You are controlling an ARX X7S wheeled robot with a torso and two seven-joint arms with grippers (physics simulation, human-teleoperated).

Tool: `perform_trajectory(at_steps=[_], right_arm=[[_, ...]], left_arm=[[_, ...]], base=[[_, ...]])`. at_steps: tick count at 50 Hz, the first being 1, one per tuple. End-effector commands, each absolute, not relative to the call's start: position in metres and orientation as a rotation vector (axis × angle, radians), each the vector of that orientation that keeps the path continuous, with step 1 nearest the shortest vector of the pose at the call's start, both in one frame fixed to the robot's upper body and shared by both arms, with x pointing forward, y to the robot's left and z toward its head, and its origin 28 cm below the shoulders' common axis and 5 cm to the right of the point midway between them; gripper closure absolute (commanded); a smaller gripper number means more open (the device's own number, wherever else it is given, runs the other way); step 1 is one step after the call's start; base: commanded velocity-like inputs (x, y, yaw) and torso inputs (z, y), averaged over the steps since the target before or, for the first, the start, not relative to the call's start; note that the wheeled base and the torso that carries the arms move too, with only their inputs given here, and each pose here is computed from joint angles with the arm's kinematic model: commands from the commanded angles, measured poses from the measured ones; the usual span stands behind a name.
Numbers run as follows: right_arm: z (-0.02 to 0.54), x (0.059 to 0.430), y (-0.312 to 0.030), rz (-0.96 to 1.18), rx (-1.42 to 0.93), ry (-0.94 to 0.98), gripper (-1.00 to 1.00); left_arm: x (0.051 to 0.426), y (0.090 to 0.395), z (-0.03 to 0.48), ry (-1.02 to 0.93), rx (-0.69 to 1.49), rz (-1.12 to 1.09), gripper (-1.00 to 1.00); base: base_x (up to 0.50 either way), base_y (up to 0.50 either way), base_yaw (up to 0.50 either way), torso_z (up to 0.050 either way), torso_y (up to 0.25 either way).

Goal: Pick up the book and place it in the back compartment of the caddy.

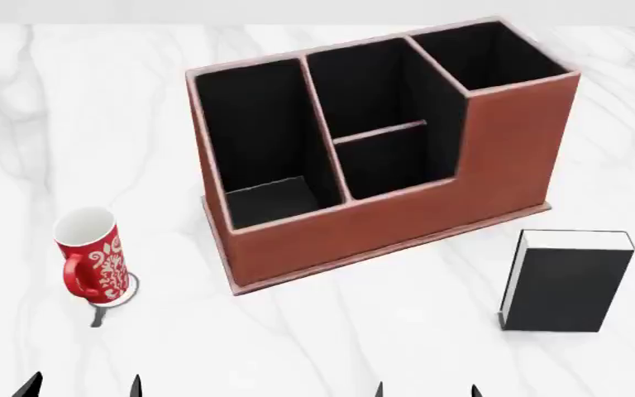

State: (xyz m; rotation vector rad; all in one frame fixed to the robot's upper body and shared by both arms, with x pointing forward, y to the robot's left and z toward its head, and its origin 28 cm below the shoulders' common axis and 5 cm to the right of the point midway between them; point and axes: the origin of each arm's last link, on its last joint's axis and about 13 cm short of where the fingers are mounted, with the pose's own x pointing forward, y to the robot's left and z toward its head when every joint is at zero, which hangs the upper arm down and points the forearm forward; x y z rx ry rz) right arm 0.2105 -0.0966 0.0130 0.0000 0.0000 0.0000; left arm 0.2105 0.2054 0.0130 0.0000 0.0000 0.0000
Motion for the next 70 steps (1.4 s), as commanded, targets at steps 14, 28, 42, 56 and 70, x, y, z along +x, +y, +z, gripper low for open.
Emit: perform_trajectory(at_steps=[14,28,42,56,70], right_arm=[[0.011,0.211,-0.094,0.018,-0.004,-0.009,-1.0],[0.015,0.207,-0.093,0.023,-0.001,-0.086,-1.0],[0.036,0.189,-0.098,-0.034,0.05,-0.35,-1.0],[0.04,0.184,-0.102,-0.083,0.073,-0.422,-1.0],[0.045,0.175,-0.104,-0.112,0.083,-0.534,-1.0]], left_arm=[[0.208,0.205,0.015,-0.072,0.014,0.003,-1.0],[0.205,0.204,0.017,-0.172,0.057,0.049,-1.0],[0.192,0.205,0.027,-0.394,0.062,0.091,-1.0],[0.182,0.206,0.033,-0.515,0.051,0.117,-1.0],[0.174,0.206,0.037,-0.613,0.044,0.113,-1.0]], base=[[0.0,0.0,0.0,0.0,0.0],[0.0,0.0,0.0,0.0,0.0],[0.0,0.0,0.0,0.0,0.0],[0.0,0.0,0.0,0.0,0.0],[0.0,0.0,0.0,0.0,0.0]])
